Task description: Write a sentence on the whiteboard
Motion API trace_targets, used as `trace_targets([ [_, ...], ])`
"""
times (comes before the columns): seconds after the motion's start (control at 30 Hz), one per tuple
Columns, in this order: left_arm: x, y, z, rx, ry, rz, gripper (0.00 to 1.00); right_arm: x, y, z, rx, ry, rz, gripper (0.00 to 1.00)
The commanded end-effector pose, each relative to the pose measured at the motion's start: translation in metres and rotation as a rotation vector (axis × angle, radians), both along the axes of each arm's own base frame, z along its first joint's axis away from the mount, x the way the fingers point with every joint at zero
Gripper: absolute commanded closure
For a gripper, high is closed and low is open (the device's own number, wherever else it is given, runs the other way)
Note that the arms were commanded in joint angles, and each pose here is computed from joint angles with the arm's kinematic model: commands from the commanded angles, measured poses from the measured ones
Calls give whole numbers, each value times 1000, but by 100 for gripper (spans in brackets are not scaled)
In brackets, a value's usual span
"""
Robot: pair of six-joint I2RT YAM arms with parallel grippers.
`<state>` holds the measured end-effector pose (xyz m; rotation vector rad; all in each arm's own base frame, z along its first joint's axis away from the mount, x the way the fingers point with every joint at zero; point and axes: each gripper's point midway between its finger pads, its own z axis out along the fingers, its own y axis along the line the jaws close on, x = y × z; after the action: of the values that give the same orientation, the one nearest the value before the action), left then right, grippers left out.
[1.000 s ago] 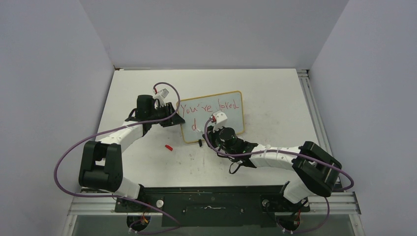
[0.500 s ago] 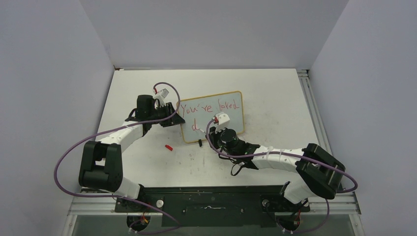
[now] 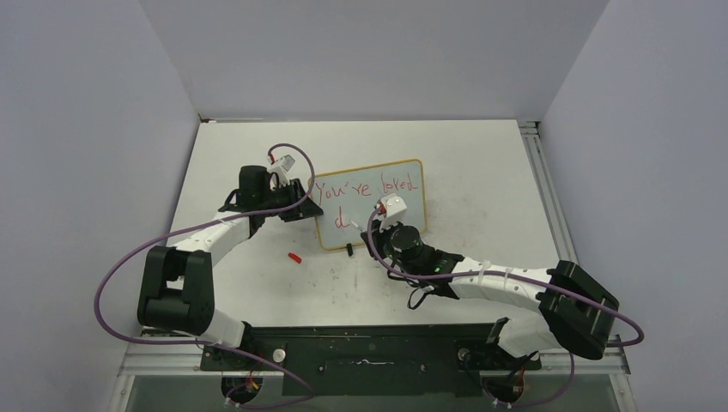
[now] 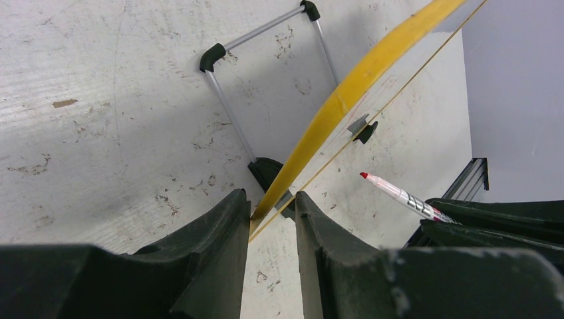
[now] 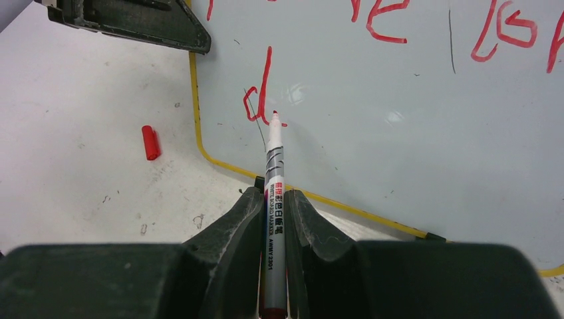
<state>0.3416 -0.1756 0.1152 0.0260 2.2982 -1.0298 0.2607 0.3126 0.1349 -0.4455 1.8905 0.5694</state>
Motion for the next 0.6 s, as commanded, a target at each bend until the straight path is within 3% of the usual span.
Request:
trace_targets([
  [0.0,12,-4,31,-15,-102,-16,71,5,4,32,54,-54,-8,95],
  [0.57,12,-4,33,-14,-110,-16,71,8,5,25,85,-47,29,95],
])
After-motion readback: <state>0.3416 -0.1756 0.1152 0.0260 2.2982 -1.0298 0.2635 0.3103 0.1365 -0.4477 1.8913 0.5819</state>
